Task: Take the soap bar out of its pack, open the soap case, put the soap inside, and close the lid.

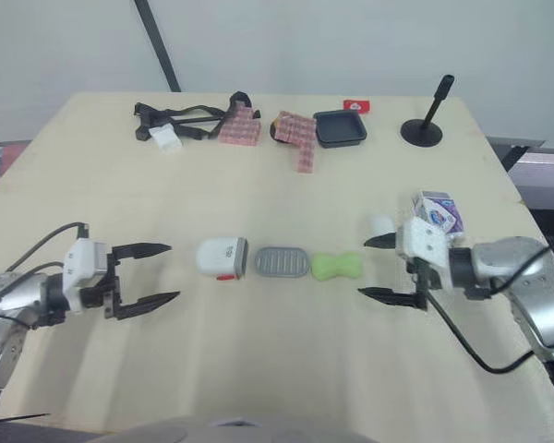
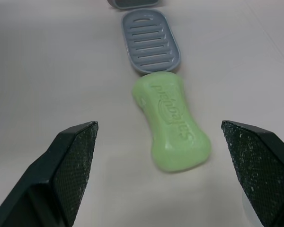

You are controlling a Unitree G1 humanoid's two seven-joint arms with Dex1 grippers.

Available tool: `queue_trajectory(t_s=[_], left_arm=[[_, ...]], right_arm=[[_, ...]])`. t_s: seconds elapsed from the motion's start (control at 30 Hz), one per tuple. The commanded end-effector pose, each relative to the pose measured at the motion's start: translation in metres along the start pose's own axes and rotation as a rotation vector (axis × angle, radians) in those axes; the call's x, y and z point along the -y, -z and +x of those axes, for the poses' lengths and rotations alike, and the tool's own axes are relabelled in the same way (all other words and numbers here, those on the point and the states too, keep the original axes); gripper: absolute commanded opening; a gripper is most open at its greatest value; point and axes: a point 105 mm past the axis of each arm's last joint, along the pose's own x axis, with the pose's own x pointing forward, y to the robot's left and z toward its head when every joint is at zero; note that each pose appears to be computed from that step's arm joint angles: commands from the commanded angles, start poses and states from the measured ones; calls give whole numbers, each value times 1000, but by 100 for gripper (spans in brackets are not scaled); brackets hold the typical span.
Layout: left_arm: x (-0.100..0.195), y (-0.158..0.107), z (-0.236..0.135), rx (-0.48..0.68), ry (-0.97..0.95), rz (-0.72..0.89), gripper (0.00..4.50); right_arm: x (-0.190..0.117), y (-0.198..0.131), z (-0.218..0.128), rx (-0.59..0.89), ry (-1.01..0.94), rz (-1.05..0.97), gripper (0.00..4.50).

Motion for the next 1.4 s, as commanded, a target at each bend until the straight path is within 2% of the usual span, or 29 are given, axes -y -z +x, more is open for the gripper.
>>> queue_trajectory(t_s=[0.03,0.3,0.47,0.73,0.87,1.2,1.3,1.4], left_arm=[[-4,-8,-10,10,16,56,449],[5,-11,-7,22,78,54,449],[15,-22,1,73,122,71,449],[23,-25,10,103,127,100,449],[38,-25,10,115,190,139,449],[35,-24,13,124,152,122,449],[35,-24,15,123,144,118,450],[37,-22,15,120,146,121,450]], right_arm=[[6,-12,12,-39,-25,-45,450],[9,-11,45,-164,-112,-94,450],[9,-8,54,-223,-115,-80,450],[14,-10,64,-255,-99,-67,450],[12,-8,64,-264,-113,-75,450],[14,-4,70,-275,-105,-57,450],[12,-2,70,-286,-115,-65,365],[12,-1,70,-296,-116,-72,262]])
